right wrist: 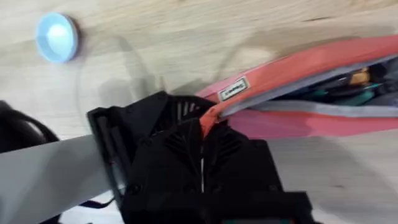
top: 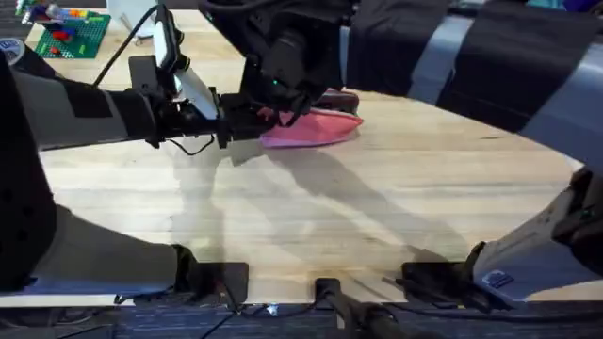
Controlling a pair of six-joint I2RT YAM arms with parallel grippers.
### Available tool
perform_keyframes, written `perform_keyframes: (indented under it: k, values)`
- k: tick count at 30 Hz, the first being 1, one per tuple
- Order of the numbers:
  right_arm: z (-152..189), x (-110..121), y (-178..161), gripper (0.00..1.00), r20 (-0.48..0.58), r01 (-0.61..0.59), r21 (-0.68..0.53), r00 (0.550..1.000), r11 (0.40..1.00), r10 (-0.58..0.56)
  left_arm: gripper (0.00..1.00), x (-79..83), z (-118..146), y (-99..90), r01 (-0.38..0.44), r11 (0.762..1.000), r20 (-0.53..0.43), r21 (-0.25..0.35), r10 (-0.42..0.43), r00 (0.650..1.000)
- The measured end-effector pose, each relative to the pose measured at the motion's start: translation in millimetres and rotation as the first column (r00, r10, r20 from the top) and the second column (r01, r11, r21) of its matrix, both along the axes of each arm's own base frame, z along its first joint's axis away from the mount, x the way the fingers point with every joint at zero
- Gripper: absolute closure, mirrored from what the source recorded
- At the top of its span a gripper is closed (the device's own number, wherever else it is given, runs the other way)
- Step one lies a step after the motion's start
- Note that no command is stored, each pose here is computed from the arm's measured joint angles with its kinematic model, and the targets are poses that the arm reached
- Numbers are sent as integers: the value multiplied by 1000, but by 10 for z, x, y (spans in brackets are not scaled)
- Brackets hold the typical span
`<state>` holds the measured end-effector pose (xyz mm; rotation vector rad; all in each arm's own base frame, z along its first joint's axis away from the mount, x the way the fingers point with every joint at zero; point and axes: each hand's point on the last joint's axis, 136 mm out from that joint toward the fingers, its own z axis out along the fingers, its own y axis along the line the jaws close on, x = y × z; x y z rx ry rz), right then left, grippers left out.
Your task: Unzip the bag, pick up the pens from the table one at a time and place them inside, then zip the bag closed.
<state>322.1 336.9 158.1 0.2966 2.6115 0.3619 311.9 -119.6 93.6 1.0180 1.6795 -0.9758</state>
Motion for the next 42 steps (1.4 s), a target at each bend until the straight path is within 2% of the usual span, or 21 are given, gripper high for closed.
perform_keyframes:
  k: [14, 18, 27, 36, 42]
  values:
    - [-59, 268, -388, 971, -26, -109, -99, 994, 989, 107, 959, 15, -10, 3, -4, 1000, 7, 11, 4, 1000]
    - [-116, 368, -702, 971, -67, -106, -153, 993, 982, 96, 959, 15, -12, 3, -4, 1000, 6, 11, 4, 1000]
    - [-207, 618, -1595, 971, -152, -2, -246, 988, 969, -36, 959, 10, -12, 1, -4, 1000, 2, 9, 4, 1000]
    - [-254, 717, -1873, 971, -216, 10, -153, 975, 988, -43, 959, -9, -1, -51, 15, 1000, 7, 5, -15, 1000]
    - [-485, 663, -2078, 971, -280, 38, -122, 957, 992, -71, 959, -15, 2, -61, 19, 1000, 4, 2, -19, 1000]
